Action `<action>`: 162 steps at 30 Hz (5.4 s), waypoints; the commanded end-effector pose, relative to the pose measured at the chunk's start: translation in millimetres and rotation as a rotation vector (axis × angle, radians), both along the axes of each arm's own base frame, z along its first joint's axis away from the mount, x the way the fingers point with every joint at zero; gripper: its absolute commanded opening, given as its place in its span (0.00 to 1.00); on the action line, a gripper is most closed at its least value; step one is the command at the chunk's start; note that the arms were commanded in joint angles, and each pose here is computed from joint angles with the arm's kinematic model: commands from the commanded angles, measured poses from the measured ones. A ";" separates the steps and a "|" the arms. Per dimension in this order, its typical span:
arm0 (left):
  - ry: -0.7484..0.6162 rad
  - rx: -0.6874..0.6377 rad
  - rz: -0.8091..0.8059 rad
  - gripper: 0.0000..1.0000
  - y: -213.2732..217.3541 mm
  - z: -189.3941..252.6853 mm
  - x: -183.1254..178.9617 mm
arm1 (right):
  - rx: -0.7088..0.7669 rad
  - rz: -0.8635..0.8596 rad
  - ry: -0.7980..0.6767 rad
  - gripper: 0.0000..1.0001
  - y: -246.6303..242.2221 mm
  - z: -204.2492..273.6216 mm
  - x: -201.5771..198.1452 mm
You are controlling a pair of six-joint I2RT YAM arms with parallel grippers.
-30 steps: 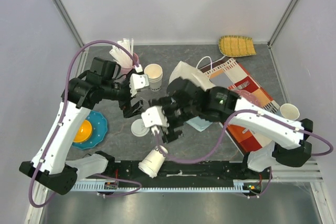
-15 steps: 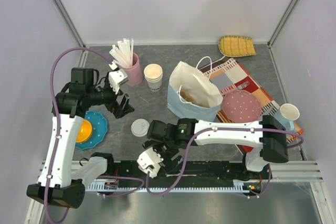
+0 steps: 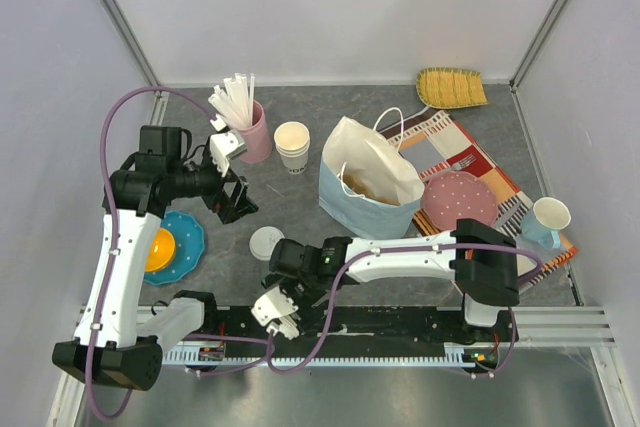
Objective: Pack the takeout coffee
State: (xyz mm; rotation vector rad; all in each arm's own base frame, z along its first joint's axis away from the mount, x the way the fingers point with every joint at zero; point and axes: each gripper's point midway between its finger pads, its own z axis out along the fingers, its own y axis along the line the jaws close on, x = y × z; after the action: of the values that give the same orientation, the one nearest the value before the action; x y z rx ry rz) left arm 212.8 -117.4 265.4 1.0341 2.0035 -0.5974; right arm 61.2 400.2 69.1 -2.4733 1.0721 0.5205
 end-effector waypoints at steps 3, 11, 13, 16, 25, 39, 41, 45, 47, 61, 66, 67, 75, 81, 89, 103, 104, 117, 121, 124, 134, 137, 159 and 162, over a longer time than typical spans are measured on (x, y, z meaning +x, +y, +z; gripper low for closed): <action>-0.045 -0.045 -0.055 0.99 -9.1 18.0 7.1 | -0.006 0.063 0.036 0.98 5.9 -10.8 -10.0; -0.035 -0.056 -0.058 0.99 -10.8 17.2 7.0 | -0.027 0.063 0.064 0.98 4.8 -30.9 -14.8; -0.036 -0.056 -0.060 0.99 -10.9 17.3 7.1 | -0.027 0.062 0.066 0.97 3.9 -34.2 -15.3; -0.033 -0.056 -0.060 0.99 -11.0 16.7 8.5 | -0.029 0.052 0.076 0.96 3.6 -38.2 -15.8; -0.035 -0.055 -0.058 0.99 -10.7 17.2 7.1 | 0.006 0.029 0.097 0.87 6.4 -32.7 -14.8; -0.036 -0.052 -0.057 0.99 -10.4 17.0 8.3 | 0.095 -0.081 0.149 0.73 3.0 -21.1 1.4; -0.038 -0.053 -0.056 0.99 -10.5 18.2 8.8 | 0.089 -0.073 0.139 0.74 3.0 -22.7 2.2; -0.045 -0.050 -0.058 0.99 -10.2 19.1 9.3 | 0.078 -0.067 0.154 0.73 4.9 -26.4 -0.8; -0.042 -0.049 -0.057 0.99 -10.0 18.5 9.4 | 0.082 -0.071 0.159 0.73 5.8 -26.4 -1.4; -0.015 -0.035 -0.042 0.99 -7.5 6.3 10.4 | 0.212 -0.253 0.245 0.71 12.8 -13.6 23.6; -0.001 -0.033 -0.038 0.98 -7.2 2.3 10.3 | 0.294 -0.328 0.294 0.70 15.9 -3.7 34.4; -0.005 -0.031 -0.039 0.98 -6.9 2.7 10.7 | 0.284 -0.348 0.308 0.70 11.5 -7.5 34.1; -0.013 -0.030 -0.033 0.98 -6.7 7.5 14.5 | 0.469 -0.425 0.315 0.70 20.3 20.2 43.6; -0.018 -0.036 -0.039 0.98 -7.8 15.0 15.2 | 0.613 -0.502 0.333 0.69 20.0 44.0 50.2; -0.050 -0.151 -0.036 0.96 -21.4 72.7 13.5 | 0.742 -0.554 0.333 0.69 18.6 85.5 58.6; -0.200 -0.202 0.085 1.00 -14.9 142.2 18.9 | 1.020 -0.626 0.377 0.69 11.7 170.5 69.0; -0.183 -0.224 0.079 1.00 -18.0 143.8 15.7 | 1.045 -0.628 0.379 0.68 10.3 178.8 69.2; -0.065 -0.363 -0.069 1.00 -42.7 146.5 -14.5 | 1.197 -0.690 0.349 0.68 -8.3 221.3 81.1; 0.006 -0.439 -0.165 1.00 -54.4 149.5 -33.0 | 1.227 -0.682 0.332 0.68 -12.0 232.0 81.4; 0.068 -0.457 -0.170 1.00 -56.4 137.3 -36.1 | 1.241 -0.682 0.315 0.68 -13.9 237.0 83.4; 0.184 -0.482 -0.201 1.00 -61.8 107.9 -46.0 | 1.268 -0.672 0.291 0.68 -13.8 251.3 85.5; 0.220 -0.481 -0.221 1.00 -65.5 96.7 -51.6 | 1.276 -0.662 0.302 0.68 -10.8 252.3 84.4; 0.220 -0.491 -0.281 0.12 -71.3 96.8 -53.3 | 1.212 -0.694 0.294 0.69 -14.8 228.4 85.1; 0.216 -0.493 -0.281 0.02 -71.4 100.2 -53.2 | 1.185 -0.708 0.293 0.70 -16.9 217.6 85.1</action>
State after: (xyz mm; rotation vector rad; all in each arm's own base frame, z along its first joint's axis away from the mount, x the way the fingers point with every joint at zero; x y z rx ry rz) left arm 160.8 -186.6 349.5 0.9422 1.8240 -1.3265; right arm 148.0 389.1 275.5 -0.9801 1.1796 0.9144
